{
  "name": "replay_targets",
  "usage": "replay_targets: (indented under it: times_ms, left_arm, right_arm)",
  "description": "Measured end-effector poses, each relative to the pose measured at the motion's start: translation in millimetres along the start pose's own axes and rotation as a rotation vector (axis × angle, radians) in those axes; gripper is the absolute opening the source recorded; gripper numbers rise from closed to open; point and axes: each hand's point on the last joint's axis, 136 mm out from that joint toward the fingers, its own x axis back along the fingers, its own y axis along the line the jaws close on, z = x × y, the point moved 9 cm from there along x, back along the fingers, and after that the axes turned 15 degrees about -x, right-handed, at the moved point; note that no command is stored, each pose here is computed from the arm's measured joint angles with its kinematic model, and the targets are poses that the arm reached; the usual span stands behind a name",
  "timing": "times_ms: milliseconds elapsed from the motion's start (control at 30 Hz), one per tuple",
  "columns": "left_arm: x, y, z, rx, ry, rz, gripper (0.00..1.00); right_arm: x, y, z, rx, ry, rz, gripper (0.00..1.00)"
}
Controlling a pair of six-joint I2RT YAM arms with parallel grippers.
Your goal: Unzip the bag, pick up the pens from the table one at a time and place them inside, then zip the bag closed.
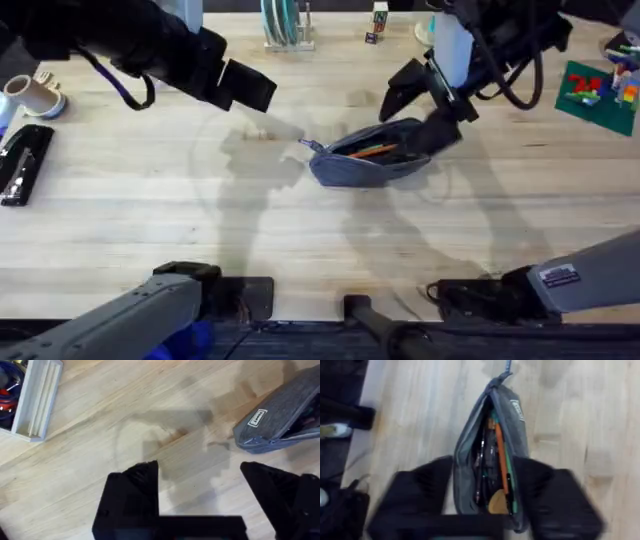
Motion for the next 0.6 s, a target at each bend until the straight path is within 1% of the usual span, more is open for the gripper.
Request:
replay_targets:
  times_ms: [67, 100, 167, 467, 600]
  left_arm:
    - [0.0, 0.0, 0.1, 0.000, 0.001, 0.000, 0.994]
    - [0.0, -0.1, 0.1, 0.000, 0.001, 0.001, 0.994]
    - [0.0, -0.1, 0.2, 0.000, 0.001, 0.001, 0.994]
    - [0.0, -0.1, 0.2, 0.000, 0.001, 0.001, 0.994]
    - [0.0, -0.1, 0.2, 0.000, 0.001, 0.001, 0.994]
  right_arm:
    - [0.0, 2.2, 0.8, -0.012, 0.004, -0.012, 0.935]
    - [0.0, 3.0, 1.1, -0.020, 0.006, -0.017, 0.983]
    - [0.0, 4.3, 1.5, -0.046, 0.009, -0.023, 0.996]
    - [0.1, 4.8, 1.7, -0.216, 0.012, -0.025, 0.997]
    - [0.1, 4.7, 1.6, -0.272, 0.012, -0.025, 0.997]
